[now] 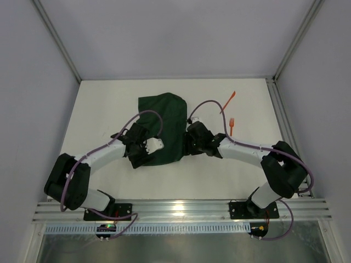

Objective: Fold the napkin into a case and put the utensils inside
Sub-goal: Pick up the crumpled napkin from the center of the board.

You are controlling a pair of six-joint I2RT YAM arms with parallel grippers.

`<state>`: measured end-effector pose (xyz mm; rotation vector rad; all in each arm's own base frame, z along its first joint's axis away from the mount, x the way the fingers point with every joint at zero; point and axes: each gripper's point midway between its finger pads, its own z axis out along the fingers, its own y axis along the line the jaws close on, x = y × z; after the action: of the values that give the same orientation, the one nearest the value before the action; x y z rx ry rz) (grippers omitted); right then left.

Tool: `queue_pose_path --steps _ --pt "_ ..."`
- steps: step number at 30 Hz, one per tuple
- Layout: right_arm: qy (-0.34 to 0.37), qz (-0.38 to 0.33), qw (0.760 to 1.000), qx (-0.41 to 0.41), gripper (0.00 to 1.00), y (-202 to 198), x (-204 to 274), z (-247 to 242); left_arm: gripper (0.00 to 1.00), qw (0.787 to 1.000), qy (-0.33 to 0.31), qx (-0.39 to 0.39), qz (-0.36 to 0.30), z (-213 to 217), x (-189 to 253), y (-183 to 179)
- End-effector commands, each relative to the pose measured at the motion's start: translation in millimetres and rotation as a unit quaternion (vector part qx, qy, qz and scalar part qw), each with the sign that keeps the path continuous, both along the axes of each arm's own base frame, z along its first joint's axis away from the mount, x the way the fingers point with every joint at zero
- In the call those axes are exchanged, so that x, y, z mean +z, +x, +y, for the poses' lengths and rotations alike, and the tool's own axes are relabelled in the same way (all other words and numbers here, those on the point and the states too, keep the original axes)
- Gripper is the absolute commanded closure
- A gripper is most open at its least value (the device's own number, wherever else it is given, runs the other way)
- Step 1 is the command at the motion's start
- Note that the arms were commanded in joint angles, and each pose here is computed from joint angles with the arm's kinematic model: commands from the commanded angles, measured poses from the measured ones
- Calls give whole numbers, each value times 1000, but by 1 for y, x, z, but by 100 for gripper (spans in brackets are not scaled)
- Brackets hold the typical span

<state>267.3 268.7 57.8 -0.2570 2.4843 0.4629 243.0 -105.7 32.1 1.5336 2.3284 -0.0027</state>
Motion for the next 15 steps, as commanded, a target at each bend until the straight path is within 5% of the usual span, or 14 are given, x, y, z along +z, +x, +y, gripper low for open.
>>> queue_pose_path --steps 1,8,14,15 --pt "57 8 998 -29 51 12 4 2 26 999 34 6 -38 5 -12 23" --pt "43 26 998 -35 56 20 -24 3 39 999 34 1 -36 4 -28 23" --pt "50 34 996 -69 56 37 -39 -3 73 999 46 -3 -14 8 -38 16" --pt "49 32 996 -71 56 39 -40 -3 86 999 45 -1 -14 8 -38 16"
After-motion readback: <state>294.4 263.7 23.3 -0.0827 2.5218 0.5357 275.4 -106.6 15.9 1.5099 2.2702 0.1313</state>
